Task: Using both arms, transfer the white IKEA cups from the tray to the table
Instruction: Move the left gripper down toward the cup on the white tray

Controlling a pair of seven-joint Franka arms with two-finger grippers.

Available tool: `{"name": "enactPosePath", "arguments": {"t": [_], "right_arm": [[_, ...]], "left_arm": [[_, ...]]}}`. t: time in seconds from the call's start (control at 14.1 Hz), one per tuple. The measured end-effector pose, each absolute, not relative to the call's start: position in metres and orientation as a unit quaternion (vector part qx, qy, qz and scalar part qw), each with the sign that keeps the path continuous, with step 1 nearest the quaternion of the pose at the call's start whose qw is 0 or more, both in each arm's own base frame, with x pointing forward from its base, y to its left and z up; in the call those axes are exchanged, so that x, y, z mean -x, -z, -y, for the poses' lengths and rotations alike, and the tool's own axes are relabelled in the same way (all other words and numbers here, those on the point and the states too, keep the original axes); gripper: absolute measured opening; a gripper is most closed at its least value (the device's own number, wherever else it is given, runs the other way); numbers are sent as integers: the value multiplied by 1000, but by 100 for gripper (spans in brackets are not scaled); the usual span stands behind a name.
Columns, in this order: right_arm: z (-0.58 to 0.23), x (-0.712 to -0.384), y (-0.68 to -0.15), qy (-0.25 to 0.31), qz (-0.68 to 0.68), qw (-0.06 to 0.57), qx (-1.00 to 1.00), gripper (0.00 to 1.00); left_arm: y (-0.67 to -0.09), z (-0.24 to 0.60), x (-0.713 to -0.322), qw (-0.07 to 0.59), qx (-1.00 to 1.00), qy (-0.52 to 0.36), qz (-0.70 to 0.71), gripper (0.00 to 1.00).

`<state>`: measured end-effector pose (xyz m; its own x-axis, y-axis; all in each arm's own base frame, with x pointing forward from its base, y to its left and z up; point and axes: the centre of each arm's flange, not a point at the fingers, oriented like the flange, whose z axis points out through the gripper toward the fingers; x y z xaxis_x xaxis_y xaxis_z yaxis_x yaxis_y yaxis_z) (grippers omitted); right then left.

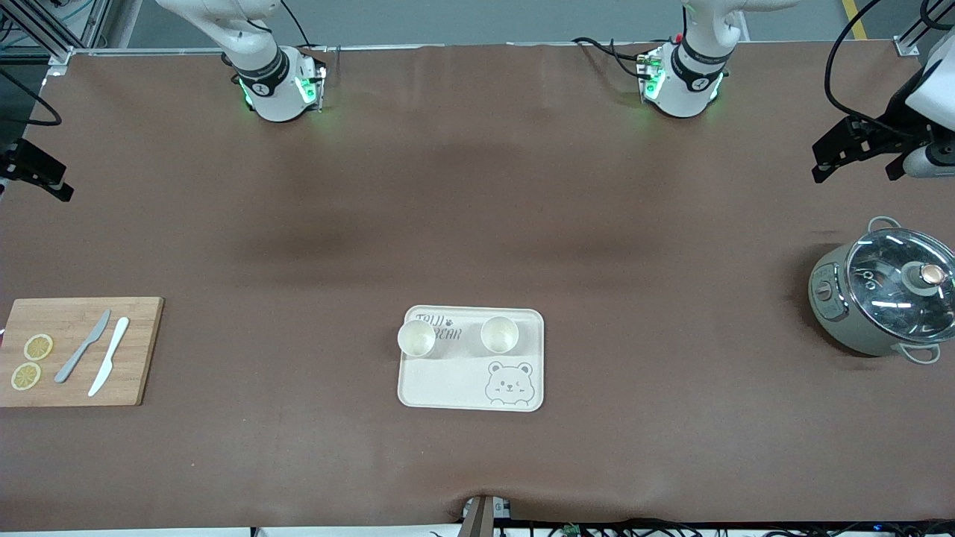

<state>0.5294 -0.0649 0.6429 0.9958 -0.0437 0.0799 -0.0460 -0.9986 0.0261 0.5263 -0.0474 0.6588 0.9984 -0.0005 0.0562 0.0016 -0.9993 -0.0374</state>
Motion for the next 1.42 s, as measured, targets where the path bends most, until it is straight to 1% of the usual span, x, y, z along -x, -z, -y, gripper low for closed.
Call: {"name": "enactPosePath", "arguments": {"t": [0.28, 0.5, 0.71, 0.85, 1.14, 1.42], "right_arm": [[65, -529, -643, -40, 22, 14, -999, 100], [65, -529, -643, -40, 22, 14, -999, 100], [64, -530, -643, -40, 22, 14, -999, 100], [64, -530, -643, -40, 22, 14, -999, 100], [64, -532, -639, -36, 22, 14, -999, 100], [64, -533, -640, -37, 21, 14, -999, 100]], "left_arm": [[-656, 48, -528, 19, 1000, 22, 0, 100], [-643, 59, -541, 37, 999, 13, -15, 100], [-608, 115, -553, 42, 997, -15, -60, 100], [-579, 169, -556, 51, 997, -29, -53, 100], [-521, 262, -568, 43, 999, -8, -27, 100], [-463, 312, -598, 28, 1000, 2, 11, 100]]}}
